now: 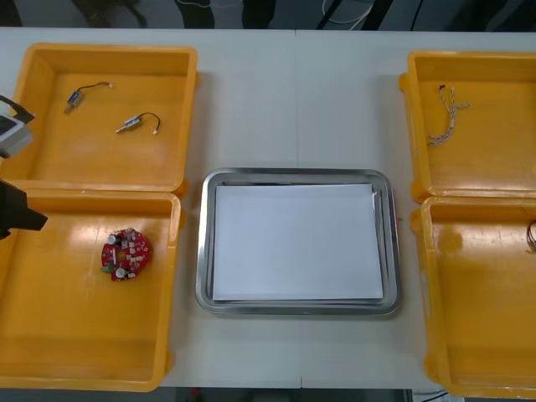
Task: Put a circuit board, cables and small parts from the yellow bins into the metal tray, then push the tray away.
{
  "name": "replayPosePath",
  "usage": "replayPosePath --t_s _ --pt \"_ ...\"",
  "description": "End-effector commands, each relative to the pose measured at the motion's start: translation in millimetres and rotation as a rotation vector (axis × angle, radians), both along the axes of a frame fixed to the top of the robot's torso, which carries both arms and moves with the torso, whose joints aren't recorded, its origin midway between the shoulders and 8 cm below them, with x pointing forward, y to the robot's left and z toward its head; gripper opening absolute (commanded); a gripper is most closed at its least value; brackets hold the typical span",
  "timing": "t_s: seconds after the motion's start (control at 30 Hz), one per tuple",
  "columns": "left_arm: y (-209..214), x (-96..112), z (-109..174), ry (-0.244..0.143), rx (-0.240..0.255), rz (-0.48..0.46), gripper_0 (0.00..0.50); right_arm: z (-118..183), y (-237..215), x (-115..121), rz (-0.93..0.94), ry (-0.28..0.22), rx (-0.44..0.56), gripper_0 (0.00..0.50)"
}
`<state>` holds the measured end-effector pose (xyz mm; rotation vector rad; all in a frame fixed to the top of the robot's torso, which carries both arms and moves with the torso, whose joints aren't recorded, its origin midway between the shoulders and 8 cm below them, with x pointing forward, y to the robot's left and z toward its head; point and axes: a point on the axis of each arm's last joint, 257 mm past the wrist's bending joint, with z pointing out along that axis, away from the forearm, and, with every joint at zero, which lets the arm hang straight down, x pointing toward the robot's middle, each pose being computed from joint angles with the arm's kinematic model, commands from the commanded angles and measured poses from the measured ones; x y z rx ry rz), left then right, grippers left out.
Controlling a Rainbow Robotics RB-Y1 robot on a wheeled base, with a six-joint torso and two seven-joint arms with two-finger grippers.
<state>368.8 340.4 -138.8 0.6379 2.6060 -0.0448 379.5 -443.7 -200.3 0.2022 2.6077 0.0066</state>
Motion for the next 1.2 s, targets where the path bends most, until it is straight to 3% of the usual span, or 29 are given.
replayPosePath --t_s 0.03,0.23,0.47,0.7,1.2 --pt "6 -6 -9 0.002 0.149 -0.22 0.5 -14 -17 -5 0.032 0.038 -0.05 0.5" --pt "1 -5 -22 -0.006 0.195 -0.337 0.5 -28 -28 -5 0.082 0.057 -0.064 0.5" --pt "-3 -7 -42 -0.041 0.204 -0.431 0.5 -34 -42 2 0.075 0.037 -0.065 0.5" --pt "-6 -15 -65 -0.055 0.221 -0.535 0.5 -40 -47 16 0.081 0.022 -0.089 0.5" --pt "-24 -15 -96 -0.128 0.285 -0.77 0.5 -56 -56 47 0.068 0.01 -0.074 0.5"
